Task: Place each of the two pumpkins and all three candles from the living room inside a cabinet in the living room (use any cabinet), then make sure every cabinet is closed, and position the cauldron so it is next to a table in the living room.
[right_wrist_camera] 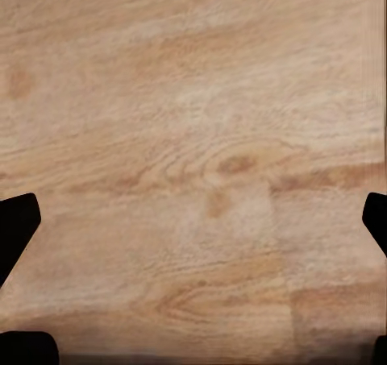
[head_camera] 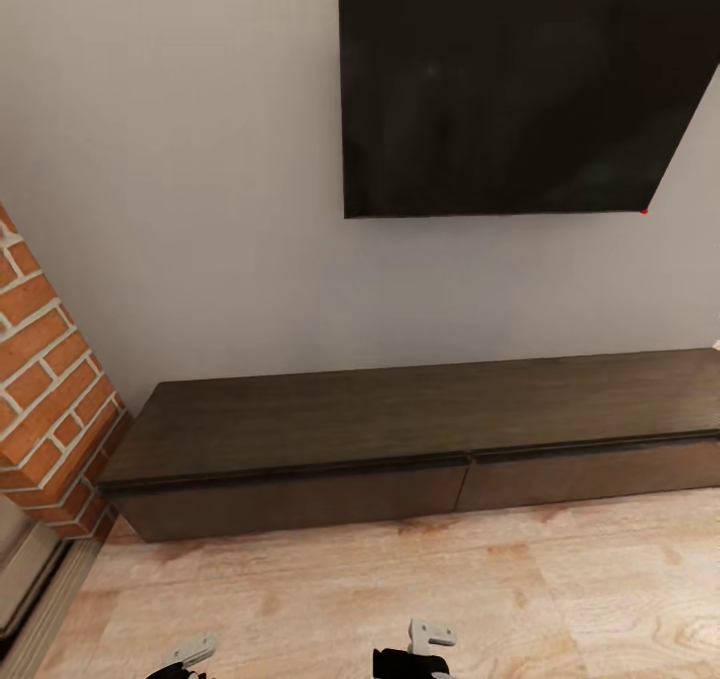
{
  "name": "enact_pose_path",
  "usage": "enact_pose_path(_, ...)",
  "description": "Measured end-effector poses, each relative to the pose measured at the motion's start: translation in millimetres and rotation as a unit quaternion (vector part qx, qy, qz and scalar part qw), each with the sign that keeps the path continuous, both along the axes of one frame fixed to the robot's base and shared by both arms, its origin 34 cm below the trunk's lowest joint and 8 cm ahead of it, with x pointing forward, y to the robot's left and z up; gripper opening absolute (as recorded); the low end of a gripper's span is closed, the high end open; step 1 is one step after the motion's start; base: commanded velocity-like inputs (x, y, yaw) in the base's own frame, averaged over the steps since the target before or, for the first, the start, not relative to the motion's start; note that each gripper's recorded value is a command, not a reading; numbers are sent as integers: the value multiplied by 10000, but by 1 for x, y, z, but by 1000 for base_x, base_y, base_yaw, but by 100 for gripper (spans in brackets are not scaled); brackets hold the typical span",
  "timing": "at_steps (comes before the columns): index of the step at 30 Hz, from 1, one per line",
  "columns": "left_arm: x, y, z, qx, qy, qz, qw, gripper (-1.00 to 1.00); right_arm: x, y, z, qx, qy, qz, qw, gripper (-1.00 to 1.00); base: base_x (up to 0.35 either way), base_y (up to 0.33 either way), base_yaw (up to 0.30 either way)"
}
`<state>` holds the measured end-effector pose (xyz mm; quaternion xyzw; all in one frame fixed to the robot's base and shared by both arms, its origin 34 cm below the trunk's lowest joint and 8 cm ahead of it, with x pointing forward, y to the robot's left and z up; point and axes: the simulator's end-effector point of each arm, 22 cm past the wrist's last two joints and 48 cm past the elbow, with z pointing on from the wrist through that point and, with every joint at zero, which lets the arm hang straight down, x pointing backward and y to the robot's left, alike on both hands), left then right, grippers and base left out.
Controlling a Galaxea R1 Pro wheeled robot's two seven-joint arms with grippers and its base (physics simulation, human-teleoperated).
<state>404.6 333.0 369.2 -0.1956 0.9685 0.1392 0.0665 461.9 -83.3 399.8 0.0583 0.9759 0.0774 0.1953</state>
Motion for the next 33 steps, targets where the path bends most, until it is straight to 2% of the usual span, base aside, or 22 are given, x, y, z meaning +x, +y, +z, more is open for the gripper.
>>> enact_pose_path(18, 4, -1, 35, -1, 7, 0, 10000, 100, 16, -5, 39, -12, -289, -137, 9995, 100, 0, 0, 0)
enact_pose_path(33, 7, 0, 63, 5, 10, 0, 10000, 100, 20, -7, 67, -30, -375, -188, 9991, 100, 0, 0, 0)
